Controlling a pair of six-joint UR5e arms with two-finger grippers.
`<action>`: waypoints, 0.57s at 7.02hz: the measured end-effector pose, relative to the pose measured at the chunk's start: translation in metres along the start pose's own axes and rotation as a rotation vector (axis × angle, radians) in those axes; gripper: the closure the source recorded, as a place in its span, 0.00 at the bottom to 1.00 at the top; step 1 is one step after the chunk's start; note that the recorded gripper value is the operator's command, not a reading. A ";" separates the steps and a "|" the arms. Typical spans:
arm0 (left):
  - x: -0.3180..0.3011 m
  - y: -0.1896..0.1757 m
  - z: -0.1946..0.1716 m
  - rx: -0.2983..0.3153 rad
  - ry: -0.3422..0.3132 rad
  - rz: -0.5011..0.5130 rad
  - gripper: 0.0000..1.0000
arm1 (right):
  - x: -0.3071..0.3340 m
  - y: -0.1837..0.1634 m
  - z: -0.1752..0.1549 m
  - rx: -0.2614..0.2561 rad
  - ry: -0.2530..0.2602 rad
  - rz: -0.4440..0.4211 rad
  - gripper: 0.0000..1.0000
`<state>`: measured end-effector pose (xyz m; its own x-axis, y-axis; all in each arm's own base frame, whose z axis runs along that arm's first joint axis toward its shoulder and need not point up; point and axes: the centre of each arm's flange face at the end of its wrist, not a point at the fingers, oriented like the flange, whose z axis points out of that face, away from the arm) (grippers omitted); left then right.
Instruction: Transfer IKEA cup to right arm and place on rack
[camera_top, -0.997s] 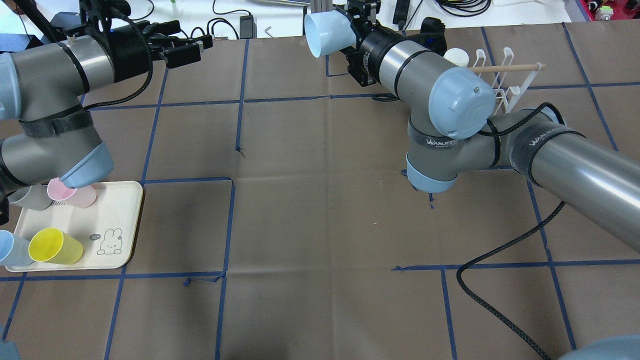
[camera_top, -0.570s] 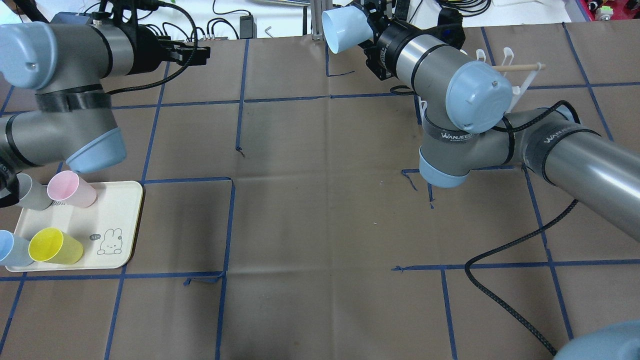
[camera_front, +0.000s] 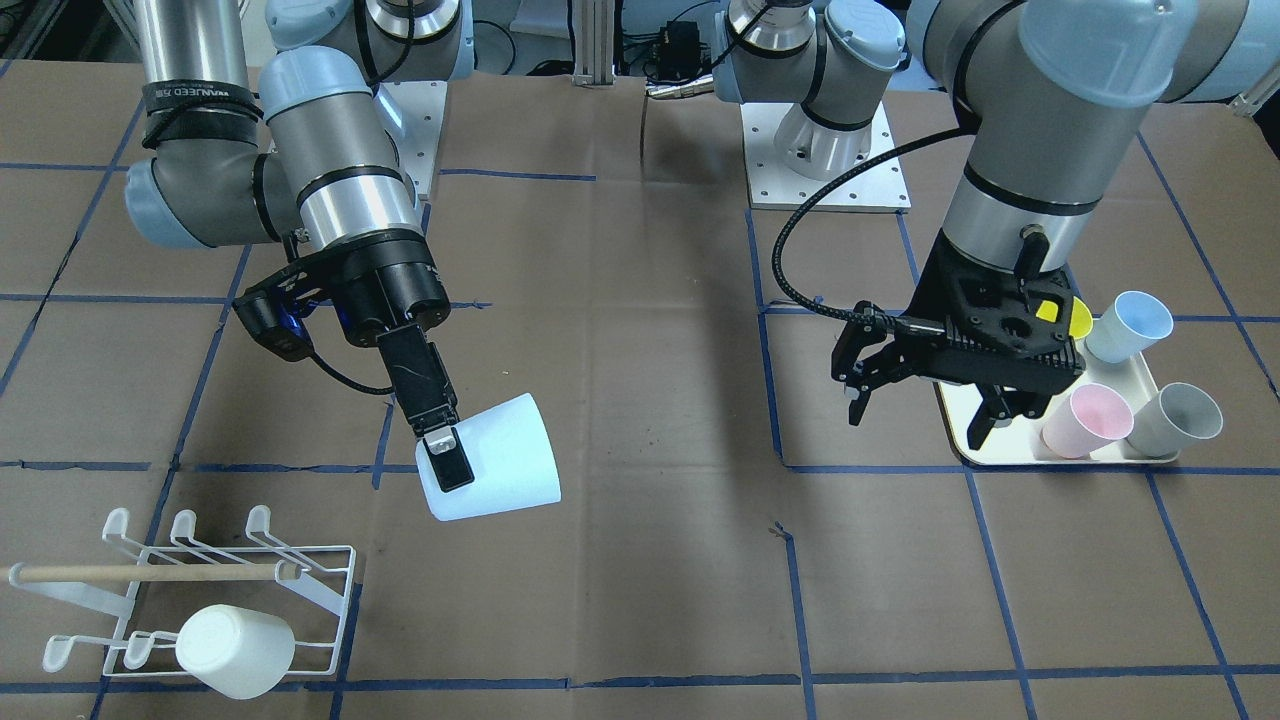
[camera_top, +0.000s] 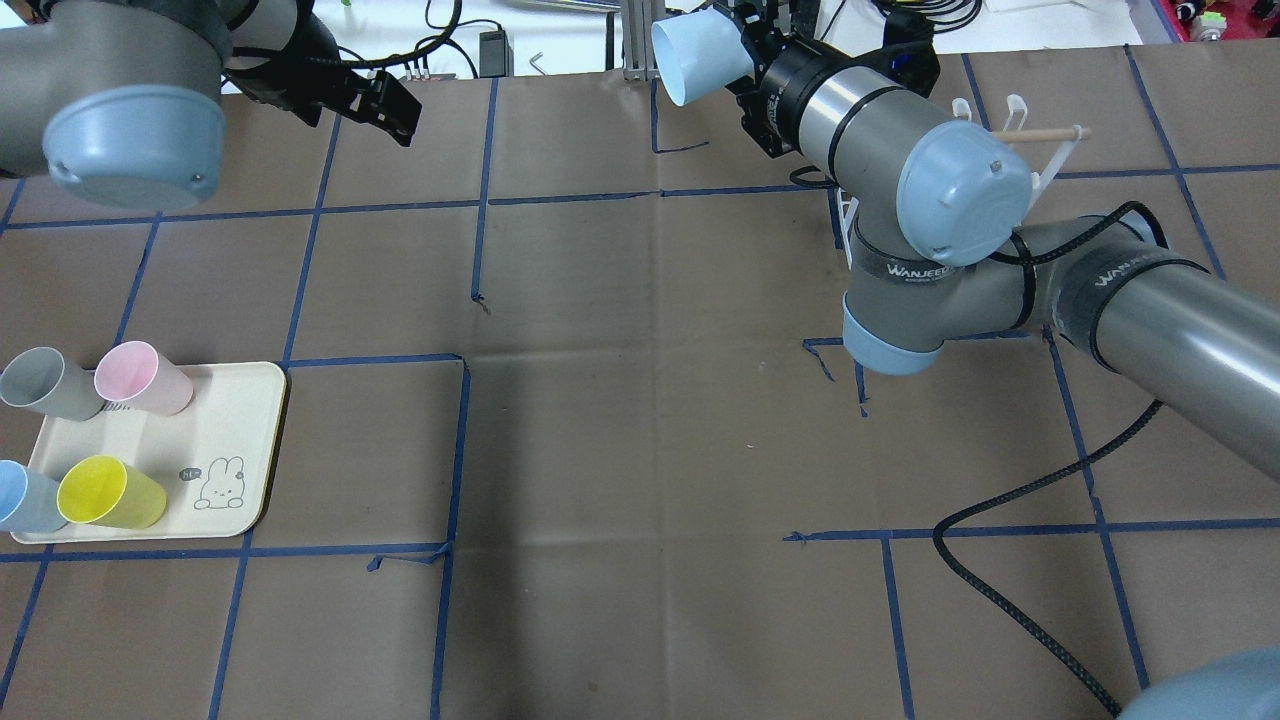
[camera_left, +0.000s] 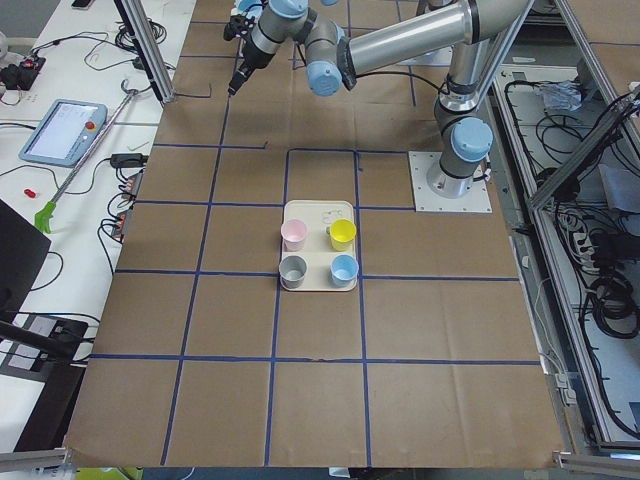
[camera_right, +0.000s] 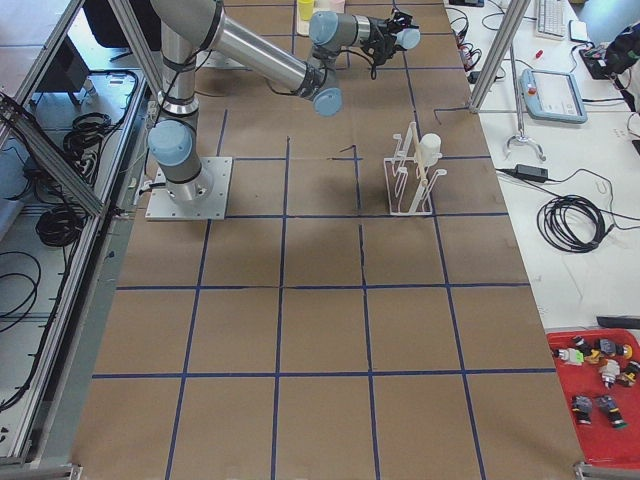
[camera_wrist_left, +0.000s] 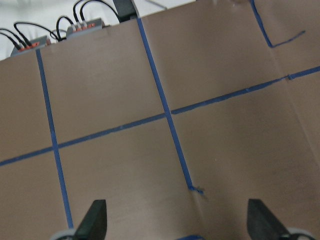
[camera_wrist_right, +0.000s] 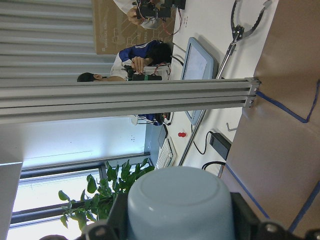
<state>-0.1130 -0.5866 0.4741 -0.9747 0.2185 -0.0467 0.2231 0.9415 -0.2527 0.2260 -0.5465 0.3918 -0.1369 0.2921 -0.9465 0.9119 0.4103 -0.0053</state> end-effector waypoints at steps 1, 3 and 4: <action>0.001 0.000 -0.019 -0.086 0.004 -0.062 0.01 | 0.000 -0.001 0.000 0.005 0.001 -0.034 0.89; 0.002 0.005 -0.046 -0.203 -0.008 -0.133 0.01 | 0.000 -0.004 -0.001 0.019 0.005 -0.088 0.90; 0.004 0.010 -0.052 -0.235 -0.024 -0.166 0.01 | 0.000 -0.008 -0.001 0.040 0.010 -0.152 0.91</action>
<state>-0.1140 -0.5635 0.5214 -0.9975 0.0527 -0.0468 0.0540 0.9982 -0.0277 0.2187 -0.5489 0.3916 -0.2785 0.2381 -0.9304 0.8950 0.4158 -0.1615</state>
